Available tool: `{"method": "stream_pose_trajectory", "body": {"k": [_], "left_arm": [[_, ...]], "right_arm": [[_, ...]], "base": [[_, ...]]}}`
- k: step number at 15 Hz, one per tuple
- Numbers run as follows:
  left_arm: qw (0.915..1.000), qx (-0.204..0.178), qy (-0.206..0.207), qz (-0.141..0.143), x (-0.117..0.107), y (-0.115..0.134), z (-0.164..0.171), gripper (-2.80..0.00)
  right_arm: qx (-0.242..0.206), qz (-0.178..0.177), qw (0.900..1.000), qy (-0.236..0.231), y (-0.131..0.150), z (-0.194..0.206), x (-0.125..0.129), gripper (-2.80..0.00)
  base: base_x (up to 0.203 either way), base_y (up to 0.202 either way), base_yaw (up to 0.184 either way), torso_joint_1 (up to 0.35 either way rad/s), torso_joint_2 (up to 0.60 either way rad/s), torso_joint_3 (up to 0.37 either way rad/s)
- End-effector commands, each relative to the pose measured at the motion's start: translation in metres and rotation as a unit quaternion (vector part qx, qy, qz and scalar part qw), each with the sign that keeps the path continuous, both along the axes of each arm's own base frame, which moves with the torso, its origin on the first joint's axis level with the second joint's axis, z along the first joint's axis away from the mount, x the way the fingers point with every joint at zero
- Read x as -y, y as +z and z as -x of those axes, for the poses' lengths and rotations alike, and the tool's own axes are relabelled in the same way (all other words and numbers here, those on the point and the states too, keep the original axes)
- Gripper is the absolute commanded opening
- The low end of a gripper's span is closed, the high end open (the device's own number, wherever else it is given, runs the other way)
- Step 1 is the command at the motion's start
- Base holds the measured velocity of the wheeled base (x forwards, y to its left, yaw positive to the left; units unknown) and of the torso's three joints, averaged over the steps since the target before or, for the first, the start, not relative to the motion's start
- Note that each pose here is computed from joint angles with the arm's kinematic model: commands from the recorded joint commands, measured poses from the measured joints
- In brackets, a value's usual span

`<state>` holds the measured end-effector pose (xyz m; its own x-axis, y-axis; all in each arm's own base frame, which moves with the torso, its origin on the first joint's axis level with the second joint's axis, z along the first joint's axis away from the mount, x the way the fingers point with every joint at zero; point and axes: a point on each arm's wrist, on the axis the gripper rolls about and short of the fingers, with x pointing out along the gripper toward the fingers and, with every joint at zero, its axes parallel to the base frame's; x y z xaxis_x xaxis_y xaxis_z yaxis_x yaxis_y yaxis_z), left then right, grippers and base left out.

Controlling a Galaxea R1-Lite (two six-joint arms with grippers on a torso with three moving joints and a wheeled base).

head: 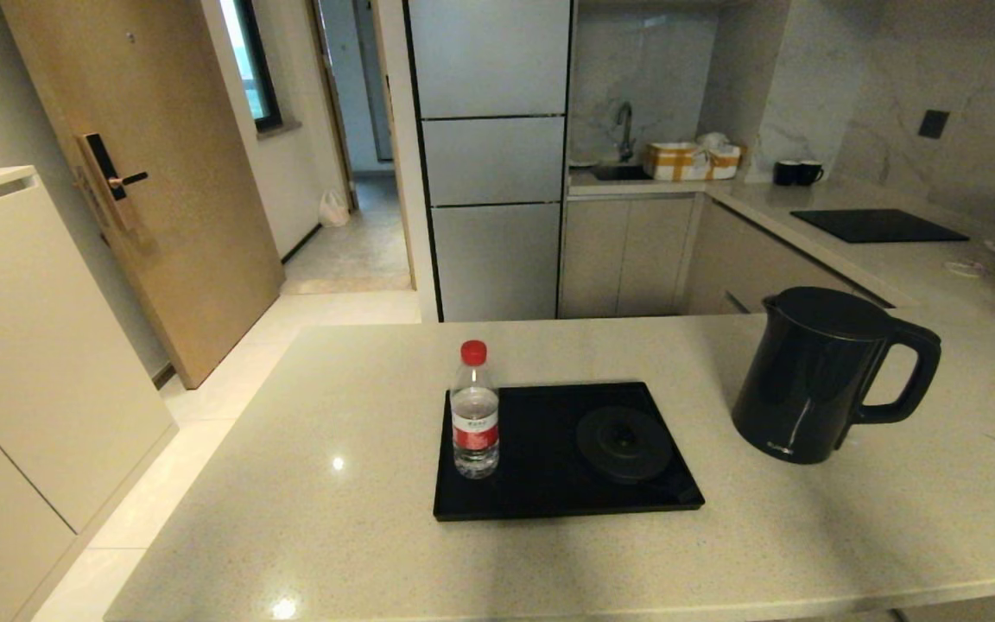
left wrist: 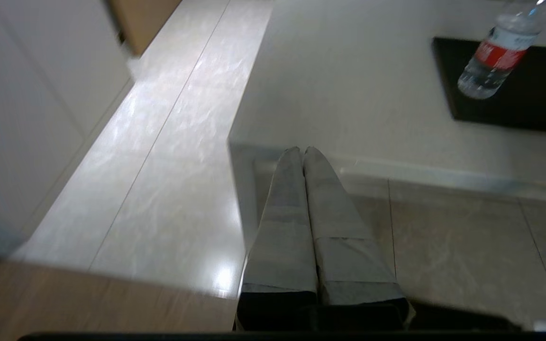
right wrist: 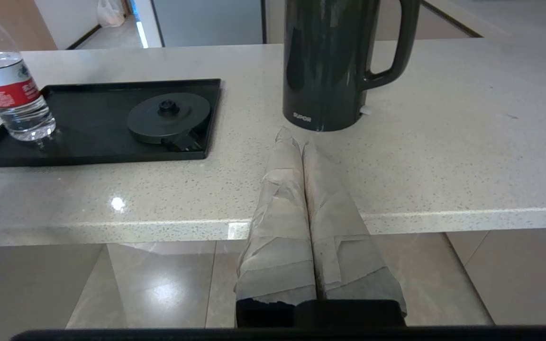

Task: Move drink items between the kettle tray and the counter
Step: Return the kettle to its original position

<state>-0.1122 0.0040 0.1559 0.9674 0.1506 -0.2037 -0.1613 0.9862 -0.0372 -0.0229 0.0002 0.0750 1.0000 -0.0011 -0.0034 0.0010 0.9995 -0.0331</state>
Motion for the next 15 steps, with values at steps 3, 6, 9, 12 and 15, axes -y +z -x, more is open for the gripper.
{"method": "stream_pose_trajectory", "body": {"k": [3,6,9,12,15], "left_arm": [[0.9956,0.086,-0.017,-0.035,0.001,-0.051,-0.072,-2.80],[0.9883,0.129,-0.044,-0.069,0.002,-0.074,-0.090,-2.80],[0.9876,0.124,-0.059,-0.076,0.003,-0.073,-0.089,-2.80],[0.9911,0.066,-0.093,-0.069,0.004,-0.085,-0.088,-2.80],[0.9922,0.075,-0.086,-0.050,0.004,-0.084,-0.089,-2.80]], "right_arm": [[-0.001,0.000,1.000,0.000,0.000,0.000,0.000,-2.80],[-0.001,0.000,1.000,0.000,0.000,0.000,0.000,-2.80],[-0.001,0.000,1.000,0.000,0.000,0.000,0.000,-2.80],[-0.001,0.000,1.000,0.000,0.000,0.000,0.000,-2.80],[-0.001,0.000,1.000,0.000,0.000,0.000,0.000,-2.80]], "base": [[0.000,0.000,0.000,0.000,0.00,0.000],[0.000,0.000,0.000,0.000,0.00,0.000],[0.000,0.000,0.000,0.000,0.00,0.000],[0.000,0.000,0.000,0.000,0.00,0.000],[0.000,0.000,0.000,0.000,0.00,0.000]]}}
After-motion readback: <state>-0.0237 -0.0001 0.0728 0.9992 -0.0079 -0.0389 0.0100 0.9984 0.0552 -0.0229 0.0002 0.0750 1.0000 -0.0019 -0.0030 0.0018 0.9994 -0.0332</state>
